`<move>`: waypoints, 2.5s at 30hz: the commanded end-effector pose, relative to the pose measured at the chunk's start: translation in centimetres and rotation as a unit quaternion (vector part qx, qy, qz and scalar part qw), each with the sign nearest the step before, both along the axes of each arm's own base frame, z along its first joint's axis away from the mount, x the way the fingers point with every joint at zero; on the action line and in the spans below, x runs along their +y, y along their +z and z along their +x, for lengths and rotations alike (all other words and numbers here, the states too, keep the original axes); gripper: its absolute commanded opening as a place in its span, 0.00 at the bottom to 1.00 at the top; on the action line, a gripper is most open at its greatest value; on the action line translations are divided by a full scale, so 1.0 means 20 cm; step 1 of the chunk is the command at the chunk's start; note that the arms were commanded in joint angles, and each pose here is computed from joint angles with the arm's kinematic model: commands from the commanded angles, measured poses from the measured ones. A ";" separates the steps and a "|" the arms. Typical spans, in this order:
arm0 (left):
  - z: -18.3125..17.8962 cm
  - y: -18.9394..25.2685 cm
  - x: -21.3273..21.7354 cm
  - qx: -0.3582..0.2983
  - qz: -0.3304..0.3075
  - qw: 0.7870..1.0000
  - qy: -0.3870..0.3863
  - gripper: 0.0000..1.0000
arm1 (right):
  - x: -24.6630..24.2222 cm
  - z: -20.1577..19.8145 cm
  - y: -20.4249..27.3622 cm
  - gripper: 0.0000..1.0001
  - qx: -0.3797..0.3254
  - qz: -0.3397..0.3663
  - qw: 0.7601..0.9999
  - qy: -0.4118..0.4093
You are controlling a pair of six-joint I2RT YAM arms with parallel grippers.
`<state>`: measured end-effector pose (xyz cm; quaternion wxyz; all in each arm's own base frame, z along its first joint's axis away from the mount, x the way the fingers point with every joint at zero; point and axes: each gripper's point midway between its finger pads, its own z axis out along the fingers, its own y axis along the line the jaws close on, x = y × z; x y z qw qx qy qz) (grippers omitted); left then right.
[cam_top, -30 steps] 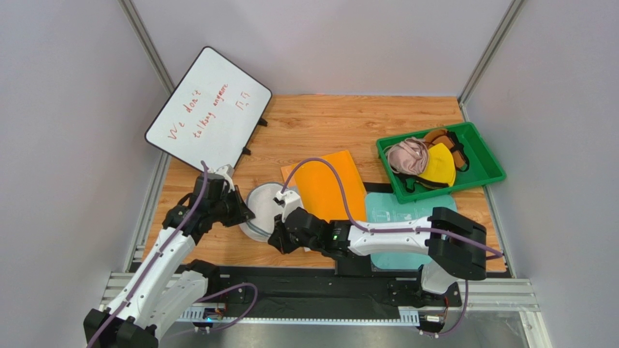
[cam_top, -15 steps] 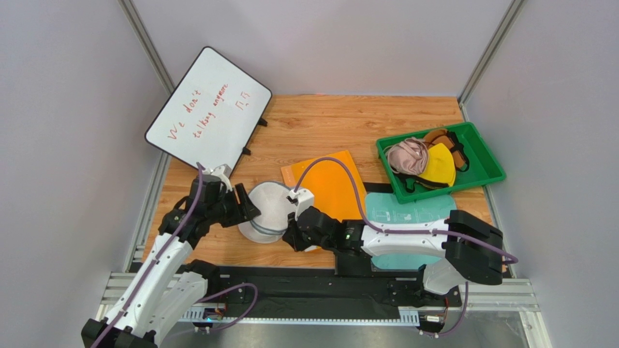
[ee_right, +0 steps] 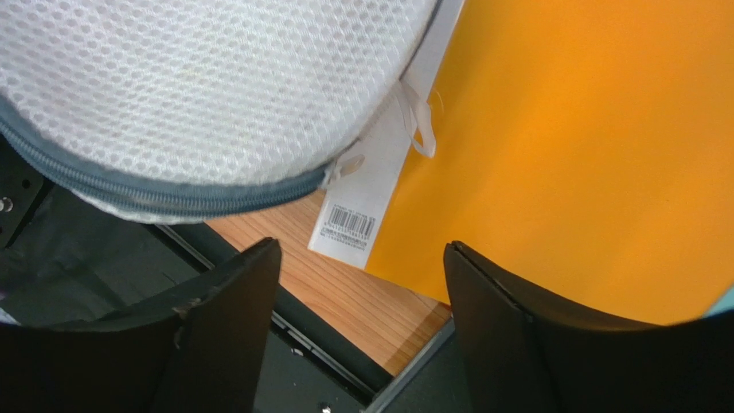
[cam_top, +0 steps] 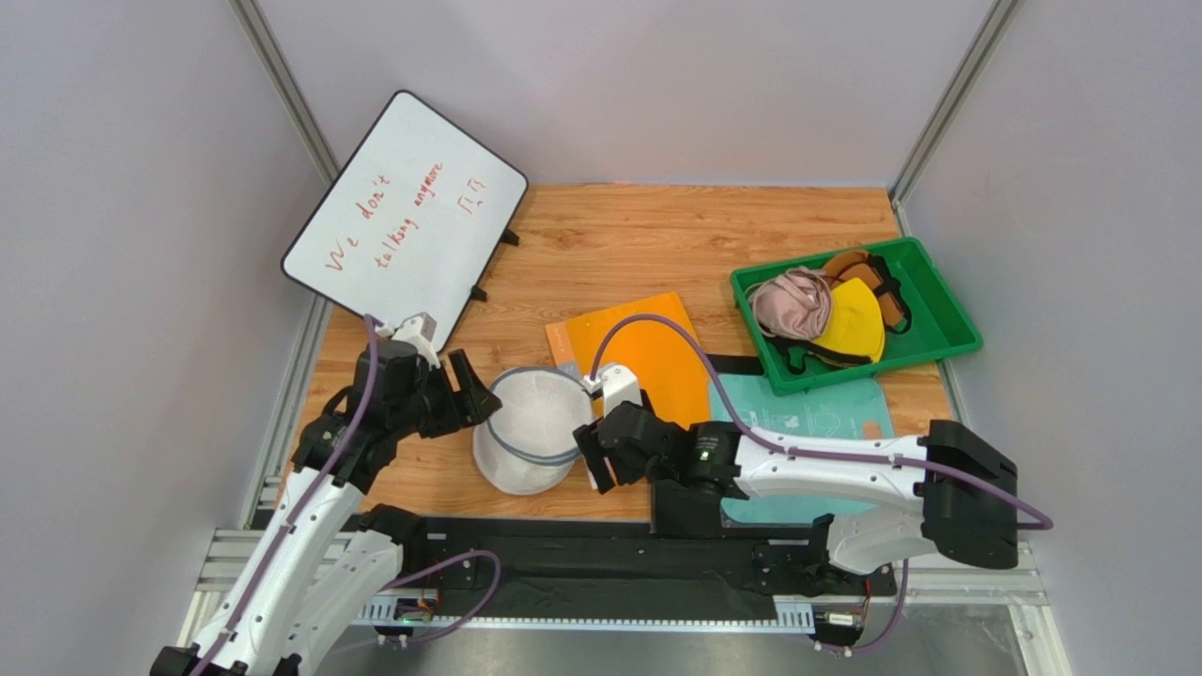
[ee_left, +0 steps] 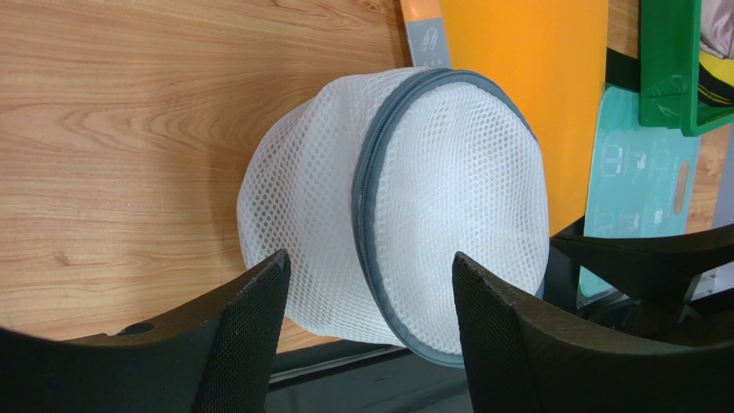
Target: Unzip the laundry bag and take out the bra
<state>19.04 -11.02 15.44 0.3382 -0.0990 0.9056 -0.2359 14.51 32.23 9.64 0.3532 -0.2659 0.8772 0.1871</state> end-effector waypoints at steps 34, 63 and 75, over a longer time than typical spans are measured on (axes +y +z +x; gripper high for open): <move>0.04 0.06 0.20 -0.018 0.088 0.995 0.035 0.71 | 0.76 -0.07 0.49 0.61 -0.071 0.068 0.947 0.307; 0.03 0.11 0.18 -0.045 0.073 0.996 0.028 0.70 | 0.66 0.18 0.53 0.00 -0.100 0.056 0.981 0.156; 0.03 0.15 -0.03 -0.066 -0.048 0.997 -0.017 0.68 | 0.50 0.21 0.71 0.00 -0.126 0.119 0.982 0.076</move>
